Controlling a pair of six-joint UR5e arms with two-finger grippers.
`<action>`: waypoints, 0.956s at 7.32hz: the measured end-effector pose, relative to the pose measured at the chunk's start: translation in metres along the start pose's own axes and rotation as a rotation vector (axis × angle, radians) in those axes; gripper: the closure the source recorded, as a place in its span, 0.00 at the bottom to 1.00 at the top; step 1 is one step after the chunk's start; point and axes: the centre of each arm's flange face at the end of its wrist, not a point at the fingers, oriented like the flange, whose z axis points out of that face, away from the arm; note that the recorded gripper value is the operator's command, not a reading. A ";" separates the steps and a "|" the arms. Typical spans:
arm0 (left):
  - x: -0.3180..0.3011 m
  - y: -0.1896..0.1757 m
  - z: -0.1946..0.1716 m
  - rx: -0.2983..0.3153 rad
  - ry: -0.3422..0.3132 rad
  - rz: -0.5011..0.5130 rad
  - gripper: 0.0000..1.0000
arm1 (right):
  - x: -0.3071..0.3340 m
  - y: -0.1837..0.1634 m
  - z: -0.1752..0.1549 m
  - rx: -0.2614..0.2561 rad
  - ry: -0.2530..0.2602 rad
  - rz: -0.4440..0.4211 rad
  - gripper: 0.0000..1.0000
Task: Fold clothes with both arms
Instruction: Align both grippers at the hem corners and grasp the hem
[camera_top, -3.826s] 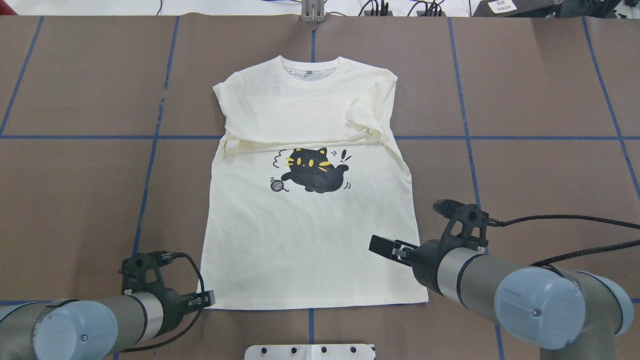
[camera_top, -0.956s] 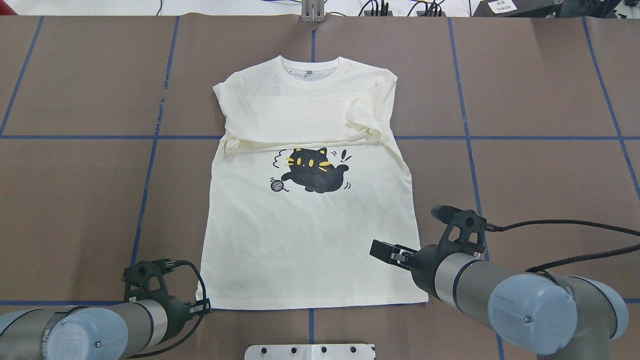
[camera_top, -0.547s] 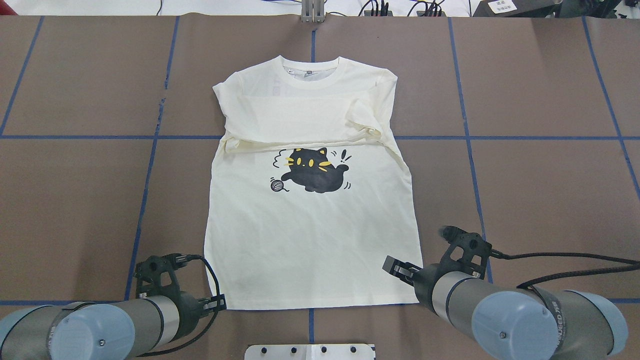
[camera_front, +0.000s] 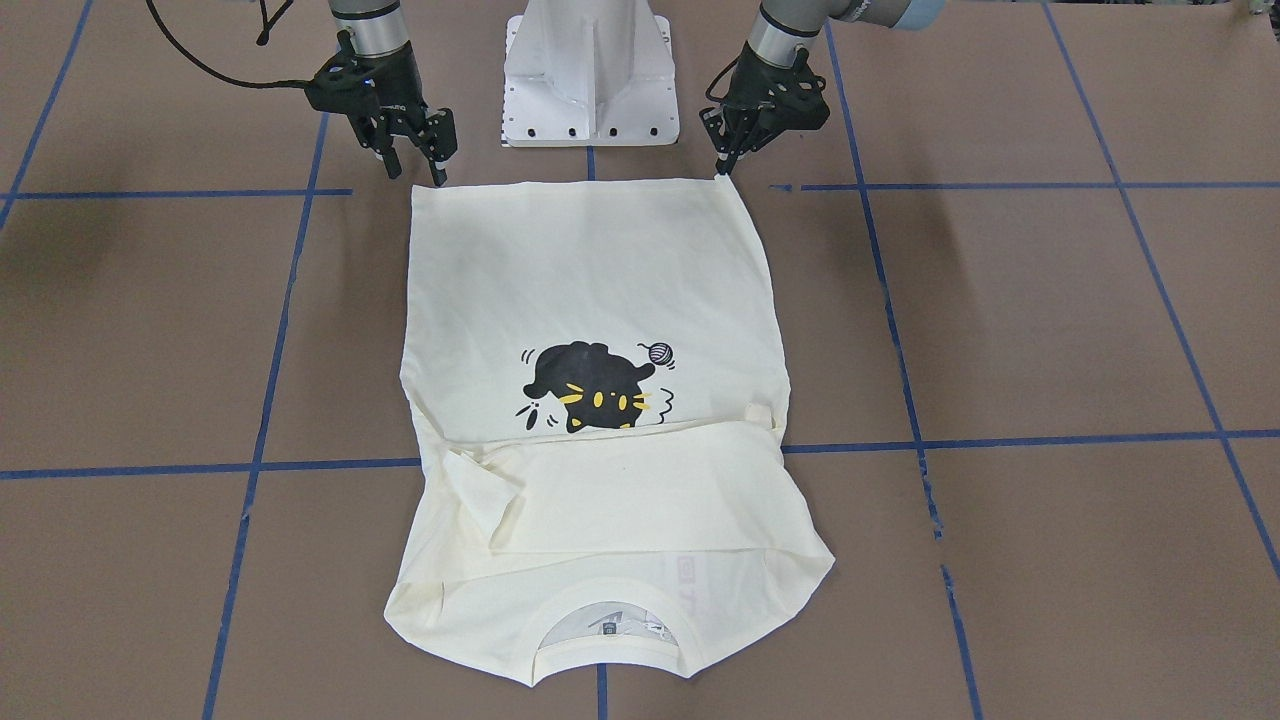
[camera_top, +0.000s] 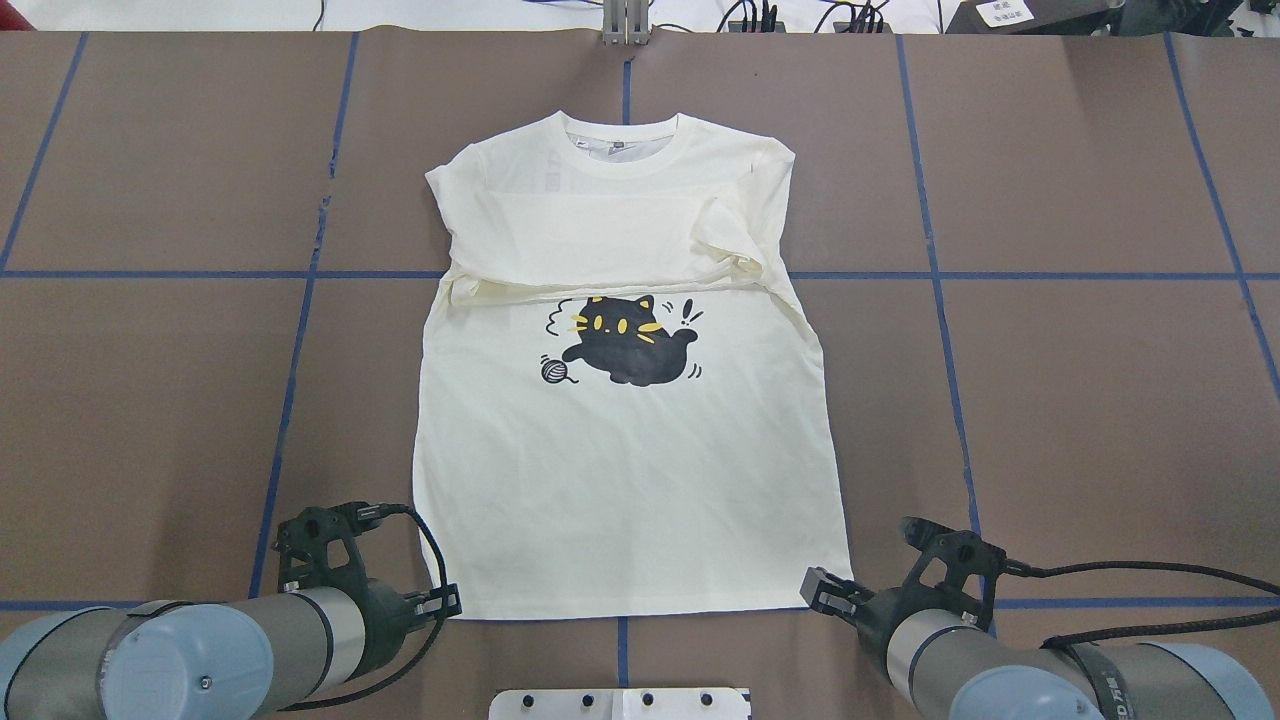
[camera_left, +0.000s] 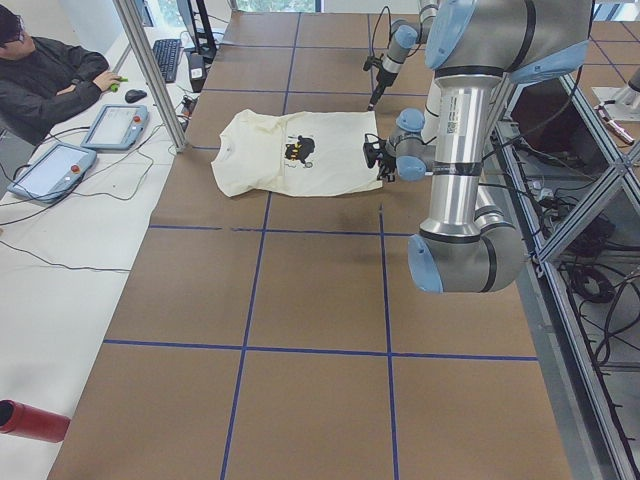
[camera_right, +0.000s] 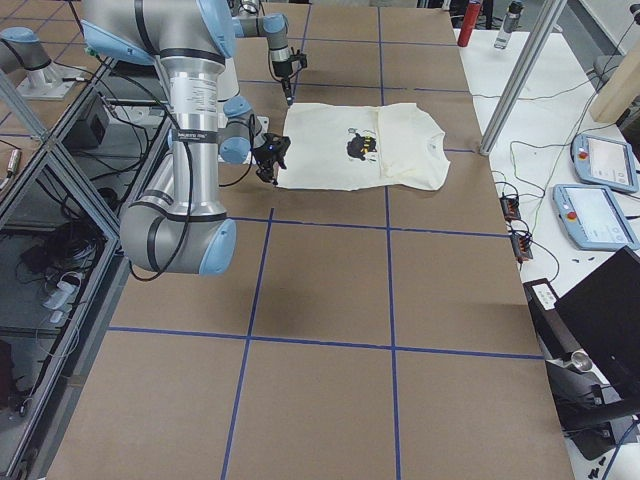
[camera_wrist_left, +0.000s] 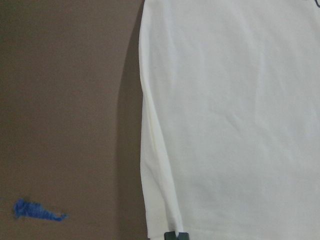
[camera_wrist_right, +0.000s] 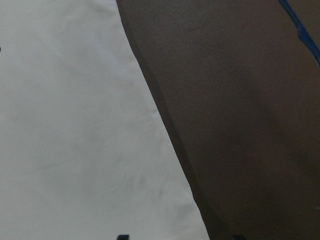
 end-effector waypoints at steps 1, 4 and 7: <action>0.001 0.000 -0.002 -0.001 0.004 -0.003 1.00 | 0.003 0.007 0.005 0.009 0.005 -0.001 0.34; 0.002 0.000 -0.004 -0.002 0.009 -0.007 1.00 | 0.010 0.015 0.021 0.030 0.027 -0.011 0.43; 0.002 0.000 -0.005 -0.002 0.009 -0.008 1.00 | 0.010 0.013 0.023 0.055 0.022 -0.016 0.50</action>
